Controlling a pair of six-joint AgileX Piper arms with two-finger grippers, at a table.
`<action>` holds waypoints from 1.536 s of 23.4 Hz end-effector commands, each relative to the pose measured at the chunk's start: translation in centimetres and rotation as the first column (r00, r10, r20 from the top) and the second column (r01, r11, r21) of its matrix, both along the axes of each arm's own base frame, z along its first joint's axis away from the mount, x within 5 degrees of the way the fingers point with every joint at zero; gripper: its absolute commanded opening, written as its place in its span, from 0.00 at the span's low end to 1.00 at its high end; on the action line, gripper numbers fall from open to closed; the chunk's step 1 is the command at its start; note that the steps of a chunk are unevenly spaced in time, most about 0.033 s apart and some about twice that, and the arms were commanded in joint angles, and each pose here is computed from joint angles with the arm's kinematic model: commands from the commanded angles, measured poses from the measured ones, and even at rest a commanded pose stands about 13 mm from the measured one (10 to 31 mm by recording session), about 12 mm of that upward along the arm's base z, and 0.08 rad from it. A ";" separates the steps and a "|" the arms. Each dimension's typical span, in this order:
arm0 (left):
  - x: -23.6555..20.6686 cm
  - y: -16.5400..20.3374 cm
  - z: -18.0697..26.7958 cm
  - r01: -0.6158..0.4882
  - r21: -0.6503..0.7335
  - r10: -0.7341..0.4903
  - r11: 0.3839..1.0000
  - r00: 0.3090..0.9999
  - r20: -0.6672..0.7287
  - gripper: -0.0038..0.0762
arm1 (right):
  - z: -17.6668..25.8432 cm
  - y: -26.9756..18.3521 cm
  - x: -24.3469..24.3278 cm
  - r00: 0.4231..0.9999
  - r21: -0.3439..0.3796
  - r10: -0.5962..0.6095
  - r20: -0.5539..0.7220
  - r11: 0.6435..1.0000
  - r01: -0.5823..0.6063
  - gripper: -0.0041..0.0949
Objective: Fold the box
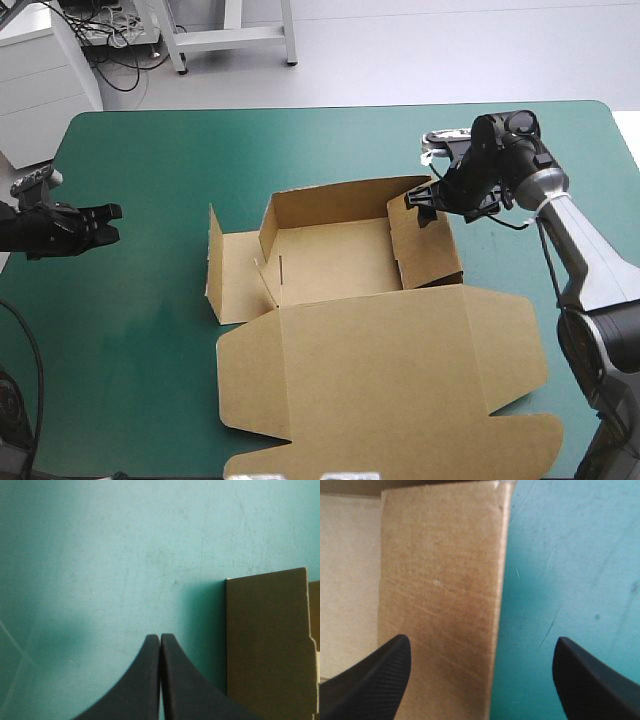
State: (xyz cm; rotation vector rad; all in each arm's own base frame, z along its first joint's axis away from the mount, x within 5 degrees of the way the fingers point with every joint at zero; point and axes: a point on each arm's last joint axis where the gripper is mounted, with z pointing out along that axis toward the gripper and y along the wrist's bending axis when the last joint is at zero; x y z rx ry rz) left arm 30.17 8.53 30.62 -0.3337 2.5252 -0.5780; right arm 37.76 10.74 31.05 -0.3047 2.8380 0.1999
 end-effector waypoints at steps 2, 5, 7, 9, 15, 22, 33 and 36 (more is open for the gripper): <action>-0.3 -0.3 2.3 -0.015 -0.005 0.015 1.000 0.996 0.093 0.01 | 0.0 -0.2 -0.4 1.000 0.008 0.008 -0.014 1.000 -0.008 0.77; -0.3 -0.3 2.3 -0.016 -0.004 0.016 1.000 0.995 0.094 0.01 | -0.9 -0.1 -0.3 0.999 -0.001 0.008 -0.042 1.000 -0.008 0.77; -0.3 -0.3 2.3 -0.018 -0.005 0.018 1.000 0.995 0.097 0.01 | -1.1 -0.1 -0.2 0.999 -0.002 0.008 -0.045 1.000 -0.008 0.77; -0.2 -0.3 2.3 -0.022 -0.003 0.022 1.000 0.995 0.101 0.01 | -1.5 -0.1 -0.1 0.999 -0.005 0.012 -0.053 1.000 -0.012 0.77; -0.3 -0.3 2.3 -0.018 -0.003 0.019 1.000 0.995 0.099 0.01 | -1.6 -0.1 0.0 0.998 -0.006 0.012 -0.059 1.000 -0.012 0.75; -0.3 -0.4 2.3 -0.016 -0.020 0.018 1.000 0.995 0.098 0.01 | -1.6 -0.2 0.0 0.998 -0.020 0.006 -0.056 1.000 -0.007 0.04; -0.3 -0.8 2.5 0.020 -0.060 -0.013 0.998 0.994 0.108 0.01 | 10.8 -2.8 -7.6 0.953 -0.009 0.014 0.302 1.000 -0.012 0.03; -0.3 -0.9 2.5 0.024 -0.063 -0.017 0.998 0.994 0.105 0.01 | 15.4 -4.0 -12.6 0.896 0.041 -0.018 0.443 0.999 0.000 0.03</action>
